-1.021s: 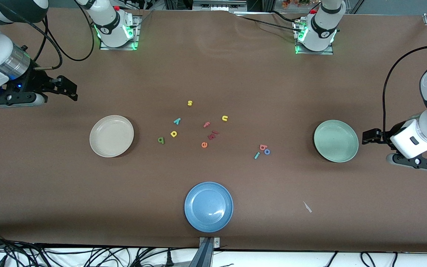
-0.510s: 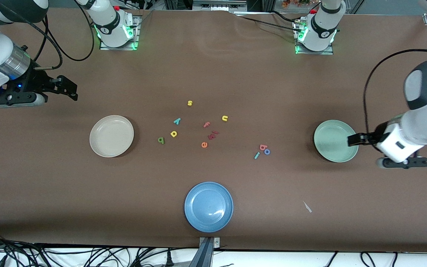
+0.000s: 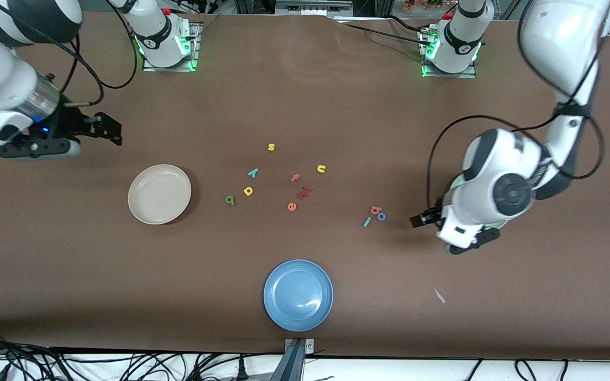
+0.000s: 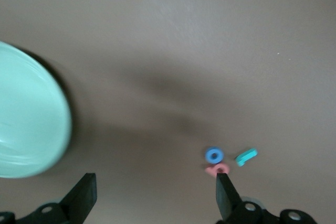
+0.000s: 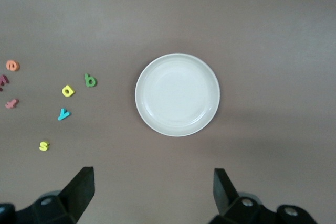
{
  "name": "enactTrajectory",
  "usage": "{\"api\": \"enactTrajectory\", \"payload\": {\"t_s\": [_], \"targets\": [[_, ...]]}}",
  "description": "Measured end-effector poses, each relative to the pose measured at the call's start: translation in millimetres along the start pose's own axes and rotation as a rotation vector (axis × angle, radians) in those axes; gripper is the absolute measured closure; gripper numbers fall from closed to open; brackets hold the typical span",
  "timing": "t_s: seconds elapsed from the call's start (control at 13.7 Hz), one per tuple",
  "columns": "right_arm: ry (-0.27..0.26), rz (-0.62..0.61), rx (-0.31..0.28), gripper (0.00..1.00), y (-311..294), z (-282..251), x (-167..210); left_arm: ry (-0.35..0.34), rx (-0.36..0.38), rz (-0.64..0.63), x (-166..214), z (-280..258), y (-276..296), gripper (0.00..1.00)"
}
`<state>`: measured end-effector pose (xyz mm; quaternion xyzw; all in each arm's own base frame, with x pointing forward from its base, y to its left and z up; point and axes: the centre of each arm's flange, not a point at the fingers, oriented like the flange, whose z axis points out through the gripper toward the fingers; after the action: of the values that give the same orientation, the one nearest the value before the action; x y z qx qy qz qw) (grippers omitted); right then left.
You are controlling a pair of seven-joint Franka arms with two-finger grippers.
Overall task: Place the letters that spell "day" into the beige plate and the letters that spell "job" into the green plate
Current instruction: 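Reach the right gripper to green b while the left gripper reaches blue o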
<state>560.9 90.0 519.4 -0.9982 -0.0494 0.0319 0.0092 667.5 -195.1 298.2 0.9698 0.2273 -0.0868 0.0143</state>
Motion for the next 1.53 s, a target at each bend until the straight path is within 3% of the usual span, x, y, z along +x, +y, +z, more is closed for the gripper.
{"api": "enactTrajectory", "payload": {"t_s": [0.22, 0.36, 0.51, 0.58, 1.02, 1.17, 1.24, 1.46, 1.53], "targets": [[-0.058, -0.047, 0.000, 0.00, -30, 52, 20, 0.005, -0.044, -0.124, -8, 54, 31, 0.00], [-0.044, -0.031, 0.000, 0.00, -62, 84, 35, -0.012, -0.045, -0.174, -16, 86, 44, 0.04], [-0.027, 0.030, 0.000, 0.00, -101, 115, 44, -0.032, -0.030, -0.203, -21, 109, 48, 0.25], [-0.016, 0.055, 0.002, 0.00, -119, 130, 47, -0.038, -0.026, -0.208, -22, 114, 48, 0.29], [0.000, 0.153, 0.010, 0.00, -176, 230, 60, -0.057, -0.006, -0.262, -21, 132, 45, 0.32], [0.002, 0.139, -0.006, 0.02, -177, 268, 65, -0.061, -0.006, -0.271, -21, 136, 45, 0.36], [0.012, 0.124, -0.013, 0.03, -180, 284, 66, -0.060, -0.009, -0.273, -22, 135, 46, 0.44], [0.026, 0.097, -0.012, 0.35, -193, 313, 65, -0.060, -0.010, -0.289, -23, 135, 48, 0.54], [0.025, 0.093, -0.013, 0.36, -195, 316, 64, -0.060, -0.009, -0.293, -24, 135, 48, 0.54]]}}
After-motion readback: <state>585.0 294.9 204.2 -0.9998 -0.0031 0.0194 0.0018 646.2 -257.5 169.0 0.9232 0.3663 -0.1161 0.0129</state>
